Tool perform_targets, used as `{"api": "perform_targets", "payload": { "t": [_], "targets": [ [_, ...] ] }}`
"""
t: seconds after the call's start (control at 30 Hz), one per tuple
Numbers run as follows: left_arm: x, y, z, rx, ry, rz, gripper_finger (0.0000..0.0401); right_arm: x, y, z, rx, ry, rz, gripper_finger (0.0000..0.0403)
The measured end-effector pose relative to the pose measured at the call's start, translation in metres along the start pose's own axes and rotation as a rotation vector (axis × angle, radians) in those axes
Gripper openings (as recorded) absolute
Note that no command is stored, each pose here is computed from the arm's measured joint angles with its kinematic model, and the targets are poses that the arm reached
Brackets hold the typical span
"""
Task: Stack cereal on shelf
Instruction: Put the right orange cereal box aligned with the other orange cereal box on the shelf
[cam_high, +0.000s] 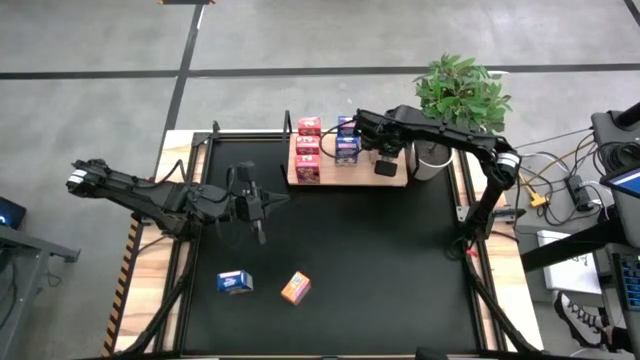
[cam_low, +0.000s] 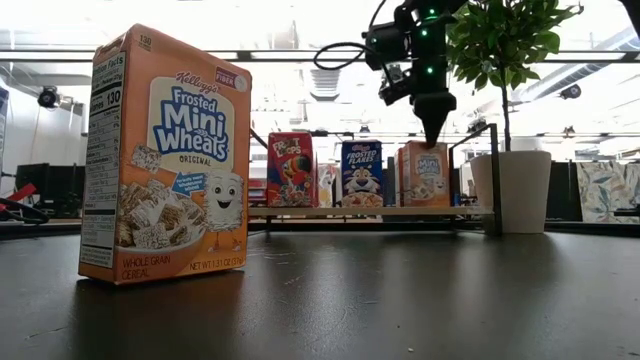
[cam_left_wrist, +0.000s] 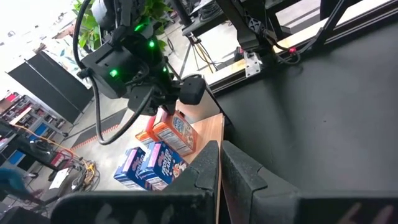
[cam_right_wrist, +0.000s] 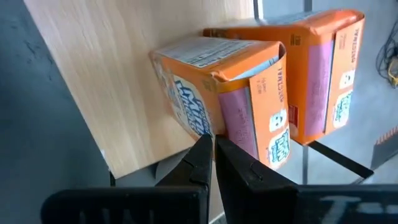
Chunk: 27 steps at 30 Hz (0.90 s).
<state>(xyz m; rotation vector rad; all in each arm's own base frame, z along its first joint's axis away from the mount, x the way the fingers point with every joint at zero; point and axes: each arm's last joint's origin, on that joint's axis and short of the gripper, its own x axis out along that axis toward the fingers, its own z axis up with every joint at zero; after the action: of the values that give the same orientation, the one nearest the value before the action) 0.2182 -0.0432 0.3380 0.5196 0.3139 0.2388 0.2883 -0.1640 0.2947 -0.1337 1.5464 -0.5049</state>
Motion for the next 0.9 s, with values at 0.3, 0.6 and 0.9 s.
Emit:
{"api": "perform_targets", "payload": {
  "t": [0.3,0.6,0.9],
  "targets": [
    [0.0000,0.0000,-0.0001,0.001,0.002,0.002,0.0000,0.0002,0.0002,0.0019,0.028,-0.020,0.017,0.0011],
    [0.0000,-0.0002,-0.0008,0.002,0.008,0.002,0.0000,0.0002,0.0025,-0.0069,0.010,0.066,0.039,0.0011],
    [0.0000,-0.0002,-0.0008,0.001,0.008,0.002,0.0000,0.0005,0.0011,-0.0036,0.011,0.037,0.011,0.0011]
  ]
}}
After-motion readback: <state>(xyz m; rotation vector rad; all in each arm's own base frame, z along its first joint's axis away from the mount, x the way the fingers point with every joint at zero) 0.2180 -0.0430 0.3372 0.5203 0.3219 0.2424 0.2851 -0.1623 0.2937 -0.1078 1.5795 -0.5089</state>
